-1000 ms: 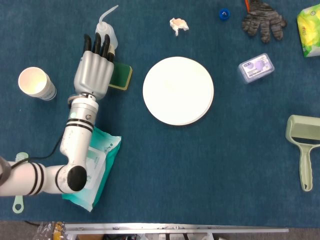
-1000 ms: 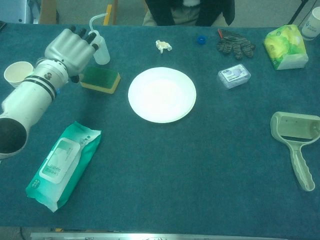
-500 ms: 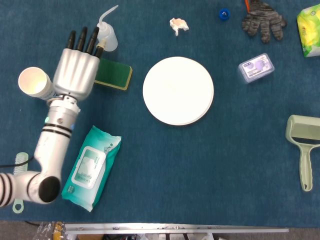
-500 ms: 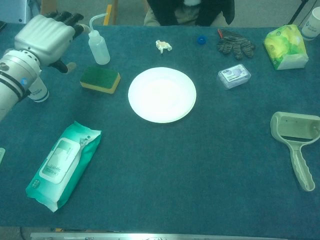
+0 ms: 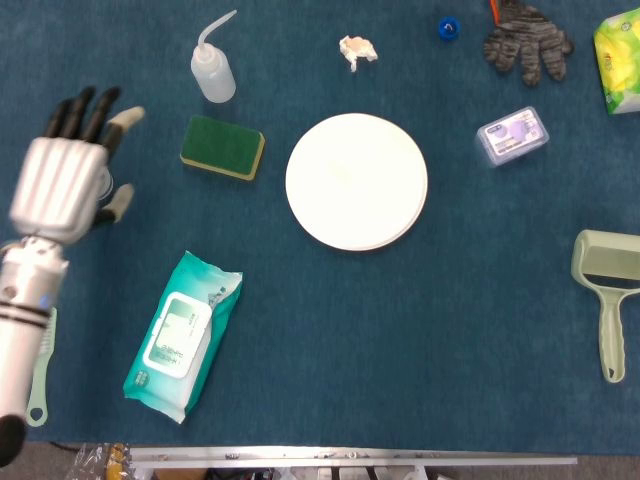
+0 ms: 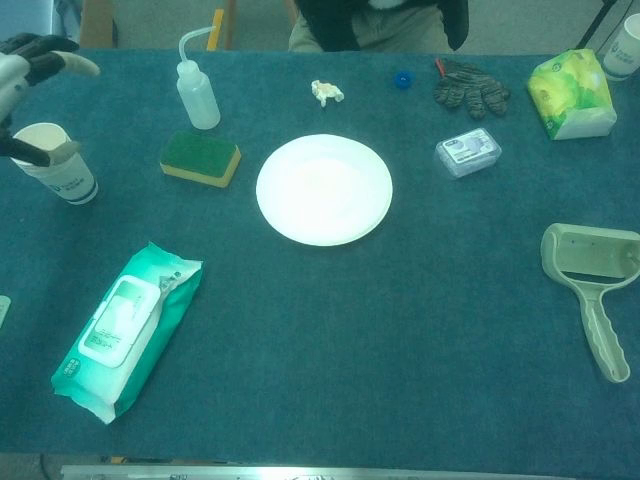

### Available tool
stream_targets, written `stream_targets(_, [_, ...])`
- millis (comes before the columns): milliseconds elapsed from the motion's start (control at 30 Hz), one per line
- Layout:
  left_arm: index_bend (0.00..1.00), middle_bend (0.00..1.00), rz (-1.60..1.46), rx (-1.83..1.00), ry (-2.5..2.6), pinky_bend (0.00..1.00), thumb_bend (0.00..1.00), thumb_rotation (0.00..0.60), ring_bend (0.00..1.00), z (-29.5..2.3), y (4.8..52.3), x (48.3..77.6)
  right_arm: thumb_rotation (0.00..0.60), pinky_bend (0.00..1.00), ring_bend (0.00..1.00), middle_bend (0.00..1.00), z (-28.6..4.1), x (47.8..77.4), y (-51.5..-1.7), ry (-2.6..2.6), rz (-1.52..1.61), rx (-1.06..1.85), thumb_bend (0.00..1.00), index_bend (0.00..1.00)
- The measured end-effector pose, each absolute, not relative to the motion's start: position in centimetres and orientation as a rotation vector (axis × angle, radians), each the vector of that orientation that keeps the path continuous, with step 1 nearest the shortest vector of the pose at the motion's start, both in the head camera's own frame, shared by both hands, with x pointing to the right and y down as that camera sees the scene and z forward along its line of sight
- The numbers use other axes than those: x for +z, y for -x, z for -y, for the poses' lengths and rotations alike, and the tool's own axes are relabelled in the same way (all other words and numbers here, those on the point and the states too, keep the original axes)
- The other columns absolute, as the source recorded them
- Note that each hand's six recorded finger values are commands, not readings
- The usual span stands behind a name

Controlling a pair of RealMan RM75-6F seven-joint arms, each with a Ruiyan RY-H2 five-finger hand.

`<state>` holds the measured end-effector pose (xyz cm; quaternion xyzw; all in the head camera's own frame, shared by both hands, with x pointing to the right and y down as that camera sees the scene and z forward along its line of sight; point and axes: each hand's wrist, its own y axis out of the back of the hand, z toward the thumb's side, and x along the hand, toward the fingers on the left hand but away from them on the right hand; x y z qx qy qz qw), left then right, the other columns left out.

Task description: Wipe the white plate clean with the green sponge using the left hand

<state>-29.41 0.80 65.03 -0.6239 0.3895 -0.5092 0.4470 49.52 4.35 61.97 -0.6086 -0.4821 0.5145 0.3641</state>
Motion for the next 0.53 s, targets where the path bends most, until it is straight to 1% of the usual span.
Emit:
stream_targets(100, [0.17,0.08,-1.008,-1.269,1.530,0.02,0.30,0.600,0.00,-1.8,31.5,64.2,0.600,0.45,0.24,0.39,-4.6,61.9,-49.8,1.554,1.246,1.337,0.39,0.40])
stream_targets(267, [0.18,0.08,-1.068,-1.319,1.519,0.02,0.30,0.600,0.00,-3.8,34.5,63.8,0.600,0.45,0.24,0.39,-5.0,61.9,-50.1,1.541,1.253,1.352,0.39,0.40])
stream_targets(367, [0.18,0.08,-1.080,-1.352,1.508,0.02,0.30,0.600,0.00,-4.6,35.5,63.9,0.600,0.45,0.24,0.39,-5.0,61.9,-50.0,1.543,1.253,1.350,0.39,0.40])
stream_targets(533, [0.18,0.08,-1.104,-1.366,1.484,0.02,0.30,0.600,0.00,-4.8,36.2,63.7,0.600,0.45,0.24,0.39,-5.0,61.9,-49.8,1.548,1.249,1.343,0.39,0.40])
